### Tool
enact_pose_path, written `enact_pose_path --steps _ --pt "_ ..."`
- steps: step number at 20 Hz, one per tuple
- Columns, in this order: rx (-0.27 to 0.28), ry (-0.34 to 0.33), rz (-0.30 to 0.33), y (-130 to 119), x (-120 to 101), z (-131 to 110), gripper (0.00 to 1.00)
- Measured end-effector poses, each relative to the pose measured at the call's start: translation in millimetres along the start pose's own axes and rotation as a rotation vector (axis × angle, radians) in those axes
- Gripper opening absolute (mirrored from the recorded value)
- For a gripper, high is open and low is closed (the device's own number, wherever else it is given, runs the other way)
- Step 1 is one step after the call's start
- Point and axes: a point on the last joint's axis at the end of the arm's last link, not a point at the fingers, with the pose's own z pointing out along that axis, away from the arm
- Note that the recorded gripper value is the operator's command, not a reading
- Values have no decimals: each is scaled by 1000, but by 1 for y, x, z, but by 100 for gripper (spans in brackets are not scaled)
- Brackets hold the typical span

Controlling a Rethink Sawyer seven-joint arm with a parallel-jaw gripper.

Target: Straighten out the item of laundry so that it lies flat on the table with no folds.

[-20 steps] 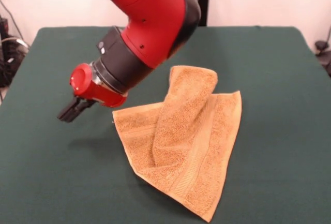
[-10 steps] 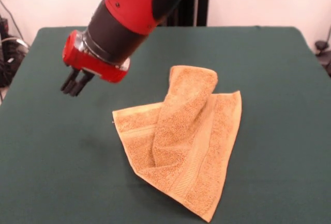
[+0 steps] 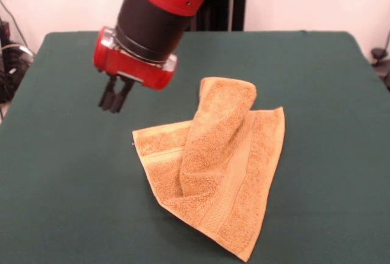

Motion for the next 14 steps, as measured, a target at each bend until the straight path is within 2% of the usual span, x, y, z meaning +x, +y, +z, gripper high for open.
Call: enact_pose_path --steps 14 --pt "-93 -12 -23 61 -6 -7 0"
